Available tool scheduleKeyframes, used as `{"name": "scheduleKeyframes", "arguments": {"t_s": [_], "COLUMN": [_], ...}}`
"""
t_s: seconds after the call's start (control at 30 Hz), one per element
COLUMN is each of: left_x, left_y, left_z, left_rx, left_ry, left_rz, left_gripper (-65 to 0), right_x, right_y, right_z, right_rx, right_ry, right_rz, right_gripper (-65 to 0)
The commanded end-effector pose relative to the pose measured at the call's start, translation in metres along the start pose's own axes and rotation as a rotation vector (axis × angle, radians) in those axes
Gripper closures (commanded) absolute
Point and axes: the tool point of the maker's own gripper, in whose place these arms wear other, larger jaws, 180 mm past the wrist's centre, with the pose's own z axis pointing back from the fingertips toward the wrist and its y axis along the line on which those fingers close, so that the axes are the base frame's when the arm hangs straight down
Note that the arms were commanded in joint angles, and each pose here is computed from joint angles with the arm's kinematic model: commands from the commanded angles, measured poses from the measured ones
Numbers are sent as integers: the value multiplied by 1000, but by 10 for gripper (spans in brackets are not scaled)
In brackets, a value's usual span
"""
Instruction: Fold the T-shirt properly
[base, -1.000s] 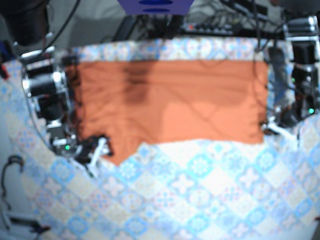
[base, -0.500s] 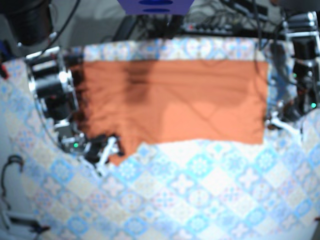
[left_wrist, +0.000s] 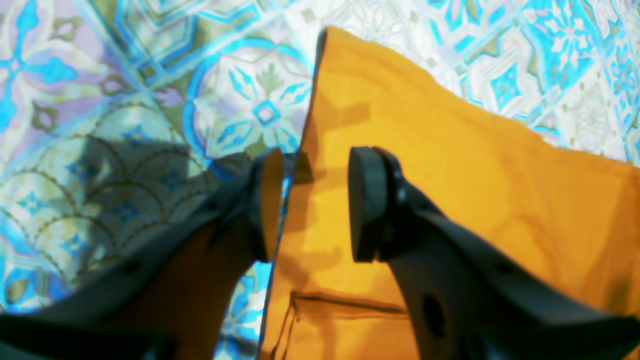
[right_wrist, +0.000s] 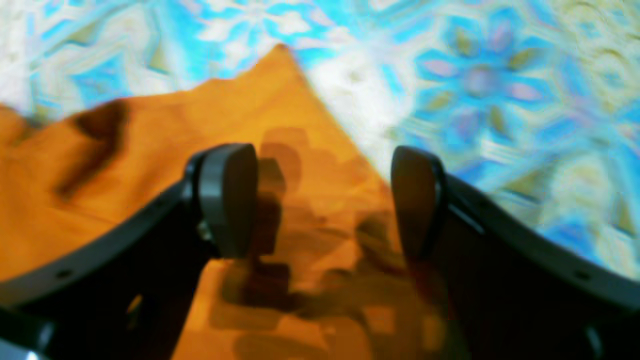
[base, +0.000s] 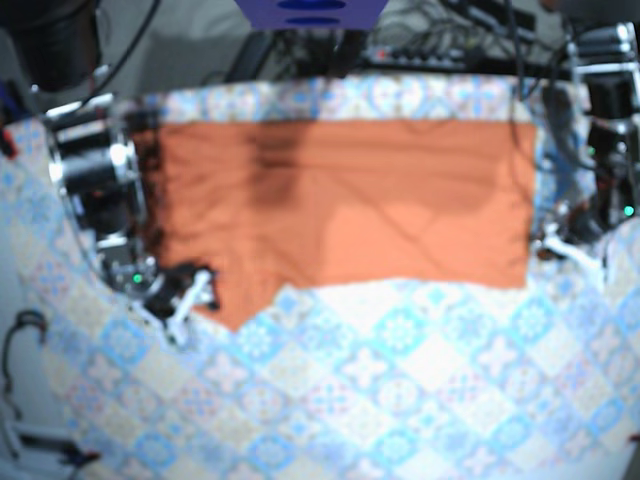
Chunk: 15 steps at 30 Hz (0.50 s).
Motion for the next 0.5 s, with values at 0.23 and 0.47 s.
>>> {"name": "scheduleKeyframes", "arguments": {"t_s": [0.23, 0.47], "left_x": [23, 22], "left_y": [2, 3], "left_z": [9, 9], "left_rx": [1, 3], "left_ry": [-54, -52], "left_rz": [-16, -17], "left_gripper": [-224, -224], "right_x": [27, 26], "right_y": [-8, -7], "right_z": [2, 1], "right_rx": [-10, -8], "right_ry": [-61, -60], "right_rz": [8, 7], "right_gripper": [-405, -404]}}
